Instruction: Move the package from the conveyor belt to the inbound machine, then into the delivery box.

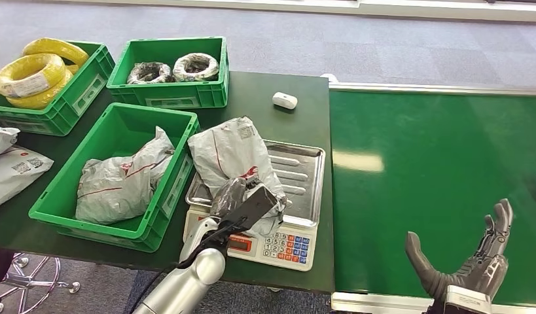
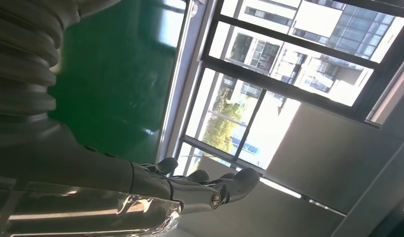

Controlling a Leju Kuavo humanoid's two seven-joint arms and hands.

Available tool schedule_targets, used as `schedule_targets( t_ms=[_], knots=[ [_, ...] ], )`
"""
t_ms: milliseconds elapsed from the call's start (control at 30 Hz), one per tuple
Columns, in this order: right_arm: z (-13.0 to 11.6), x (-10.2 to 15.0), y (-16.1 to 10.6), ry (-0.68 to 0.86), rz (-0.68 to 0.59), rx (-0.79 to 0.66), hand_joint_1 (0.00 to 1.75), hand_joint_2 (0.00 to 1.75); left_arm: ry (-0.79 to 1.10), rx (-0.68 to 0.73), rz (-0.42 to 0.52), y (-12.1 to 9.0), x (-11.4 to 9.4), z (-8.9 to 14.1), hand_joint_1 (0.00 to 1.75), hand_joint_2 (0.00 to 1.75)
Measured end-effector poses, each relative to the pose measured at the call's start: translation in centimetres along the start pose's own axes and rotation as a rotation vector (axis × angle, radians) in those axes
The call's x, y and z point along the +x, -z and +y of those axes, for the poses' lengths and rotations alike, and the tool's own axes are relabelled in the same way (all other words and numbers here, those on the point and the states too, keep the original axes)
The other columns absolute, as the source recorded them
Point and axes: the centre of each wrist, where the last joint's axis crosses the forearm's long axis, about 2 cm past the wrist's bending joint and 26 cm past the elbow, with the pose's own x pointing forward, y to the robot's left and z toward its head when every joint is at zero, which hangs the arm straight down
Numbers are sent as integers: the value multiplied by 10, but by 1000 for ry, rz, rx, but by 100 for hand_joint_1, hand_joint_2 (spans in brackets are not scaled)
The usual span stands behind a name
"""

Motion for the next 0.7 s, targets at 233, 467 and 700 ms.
schedule_targets(
  t_ms=[233,467,700],
  knots=[
    [-9,3,-9,-25,9,-16,0,175,-62,327,-183,-8,26,54,175,175],
    [-22,4,-17,-49,34,-36,0,175,-59,648,-290,-34,39,136,175,175],
    [-25,3,-17,-56,46,-39,0,175,-8,898,-249,-63,5,192,175,175]
  ],
)
